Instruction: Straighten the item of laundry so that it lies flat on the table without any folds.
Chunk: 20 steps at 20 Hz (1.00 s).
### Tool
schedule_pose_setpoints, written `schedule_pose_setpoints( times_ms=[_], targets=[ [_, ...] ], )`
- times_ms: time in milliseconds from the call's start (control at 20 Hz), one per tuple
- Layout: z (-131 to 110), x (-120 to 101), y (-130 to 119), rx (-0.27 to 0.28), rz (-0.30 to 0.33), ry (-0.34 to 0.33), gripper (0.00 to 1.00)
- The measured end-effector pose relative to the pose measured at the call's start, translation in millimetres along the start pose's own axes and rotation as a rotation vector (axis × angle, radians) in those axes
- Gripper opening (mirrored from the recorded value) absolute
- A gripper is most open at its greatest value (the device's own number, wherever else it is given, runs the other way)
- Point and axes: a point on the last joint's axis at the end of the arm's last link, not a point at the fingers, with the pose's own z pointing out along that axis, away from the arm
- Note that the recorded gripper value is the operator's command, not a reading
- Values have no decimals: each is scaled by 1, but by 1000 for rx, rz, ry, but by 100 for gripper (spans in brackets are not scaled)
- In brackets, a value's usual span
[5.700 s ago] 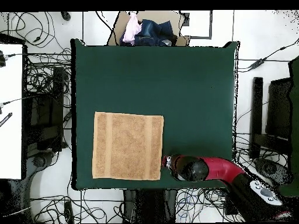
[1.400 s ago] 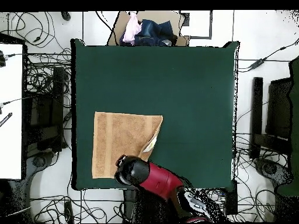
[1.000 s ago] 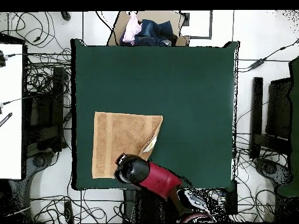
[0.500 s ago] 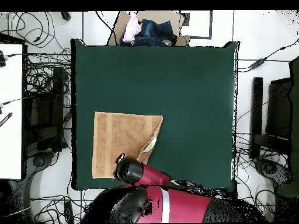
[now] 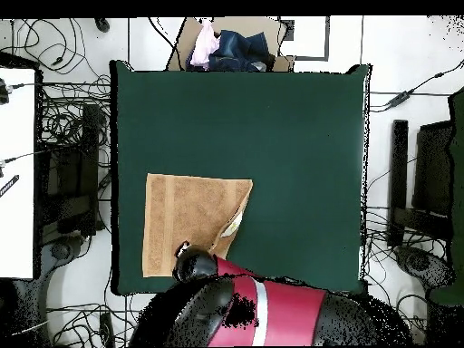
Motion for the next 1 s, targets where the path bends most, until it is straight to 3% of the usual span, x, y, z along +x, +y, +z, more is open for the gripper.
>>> schedule_pose_setpoints(
  times_ms=[250, 650, 1000],
  targets=[
    [-1, -1, -17, -50, -41, -6, 0],
    [-2, -9, -71, -144, -72, 19, 0],
    [-1, -6, -78, -176, -159, 4, 0]
  ],
)
